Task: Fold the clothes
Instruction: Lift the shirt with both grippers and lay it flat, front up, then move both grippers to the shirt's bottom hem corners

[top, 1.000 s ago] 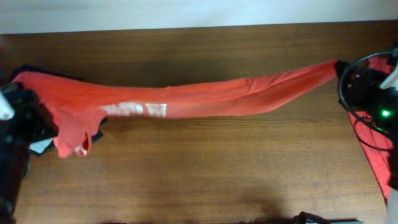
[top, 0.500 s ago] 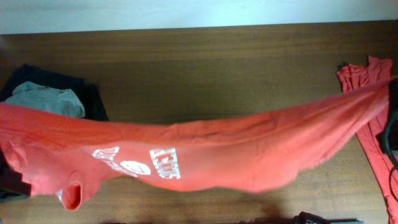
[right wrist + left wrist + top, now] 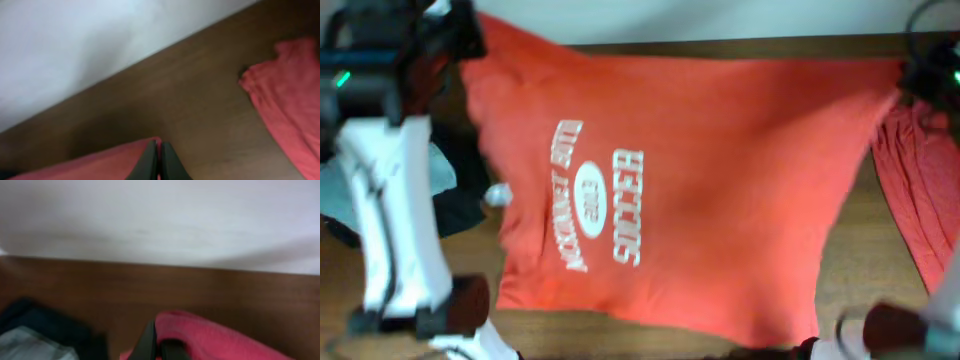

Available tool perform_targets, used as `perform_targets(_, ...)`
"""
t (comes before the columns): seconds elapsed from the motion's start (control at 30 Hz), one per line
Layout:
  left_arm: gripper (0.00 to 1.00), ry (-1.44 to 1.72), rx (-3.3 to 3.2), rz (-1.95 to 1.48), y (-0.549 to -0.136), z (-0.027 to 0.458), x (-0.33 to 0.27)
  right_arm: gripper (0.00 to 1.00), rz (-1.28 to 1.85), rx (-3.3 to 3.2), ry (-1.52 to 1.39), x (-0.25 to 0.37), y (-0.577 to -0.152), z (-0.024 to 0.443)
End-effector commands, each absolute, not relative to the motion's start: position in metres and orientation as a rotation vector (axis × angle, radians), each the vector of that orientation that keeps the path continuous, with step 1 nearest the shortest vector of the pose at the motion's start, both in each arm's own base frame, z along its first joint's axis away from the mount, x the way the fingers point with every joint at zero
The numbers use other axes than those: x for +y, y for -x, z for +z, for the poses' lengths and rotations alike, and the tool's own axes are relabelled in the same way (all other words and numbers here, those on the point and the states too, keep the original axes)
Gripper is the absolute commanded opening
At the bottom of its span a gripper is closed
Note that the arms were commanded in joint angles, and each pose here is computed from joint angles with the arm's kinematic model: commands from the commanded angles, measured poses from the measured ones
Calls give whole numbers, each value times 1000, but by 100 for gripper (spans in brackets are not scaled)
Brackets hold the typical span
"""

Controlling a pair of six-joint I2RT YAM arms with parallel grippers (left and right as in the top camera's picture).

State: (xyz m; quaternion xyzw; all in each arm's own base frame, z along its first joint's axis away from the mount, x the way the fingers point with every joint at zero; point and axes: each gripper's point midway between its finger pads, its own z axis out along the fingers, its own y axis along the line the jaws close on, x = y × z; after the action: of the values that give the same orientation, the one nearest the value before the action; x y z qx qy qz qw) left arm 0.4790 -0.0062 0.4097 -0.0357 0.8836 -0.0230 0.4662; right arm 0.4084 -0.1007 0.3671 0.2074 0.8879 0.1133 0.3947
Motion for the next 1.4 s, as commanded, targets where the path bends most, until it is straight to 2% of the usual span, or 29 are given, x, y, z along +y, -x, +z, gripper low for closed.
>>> perform_targets(0.0, 0, 36, 2189, -100, -539, 363, -16, 4, 368, 2305, -484, -102, -466, 317)
perform_targets(0.1, 2, 4, 2211, -92, -581, 317, -22, 5, 388, 2332, -461, -101, -506, 275)
perform_targets(0.13, 8, -1, 2220, -95, -593, 300, -25, 10, 394, 2340, -451, -100, -519, 260)
perform_targets(0.17, 25, -6, 2233, -97, -609, 277, -28, 20, 400, 2347, -439, -98, -534, 243)
perform_targets(0.2, 43, -8, 2235, -98, -617, 265, -30, 38, 402, 2348, -434, -97, -541, 235)
perform_targets(0.23, 68, -8, 2244, -99, -629, 245, -31, 63, 405, 2354, -426, -96, -551, 221)
perform_targets(0.27, 84, -7, 2245, -97, -635, 236, -31, 71, 403, 2358, -416, -97, -556, 212)
perform_targets(0.3, 97, -1, 2250, -84, -638, 228, -29, 75, 401, 2364, -409, -98, -558, 207)
perform_targets(0.43, 99, 76, 2257, 54, -635, 229, 0, 80, 396, 2379, -408, -100, -552, 208)
perform_targets(0.6, 99, 109, 2349, 84, -588, 257, 18, 80, 417, 2495, -411, -89, -508, 219)
perform_targets(0.73, 99, 107, 2453, 90, -538, 275, 18, 80, 430, 2576, -393, -78, -472, 232)
perform_targets(0.83, 99, 104, 2540, 95, -492, 290, 17, 80, 463, 2567, -320, -64, -448, 260)
perform_targets(1.0, 99, 371, 2659, 57, -394, 322, 23, 83, 444, 2520, -305, -44, -381, 326)
perform_targets(1.07, 99, 371, 2658, 26, -383, 327, 19, 84, 455, 2549, -318, -37, -359, 331)
perform_targets(1.2, 99, 446, 2702, 23, -364, 316, 19, 85, 488, 2647, -351, -26, -330, 324)
perform_targets(1.37, 99, 558, 2966, 79, -332, 237, 18, 85, 481, 2796, -421, -28, -312, 290)
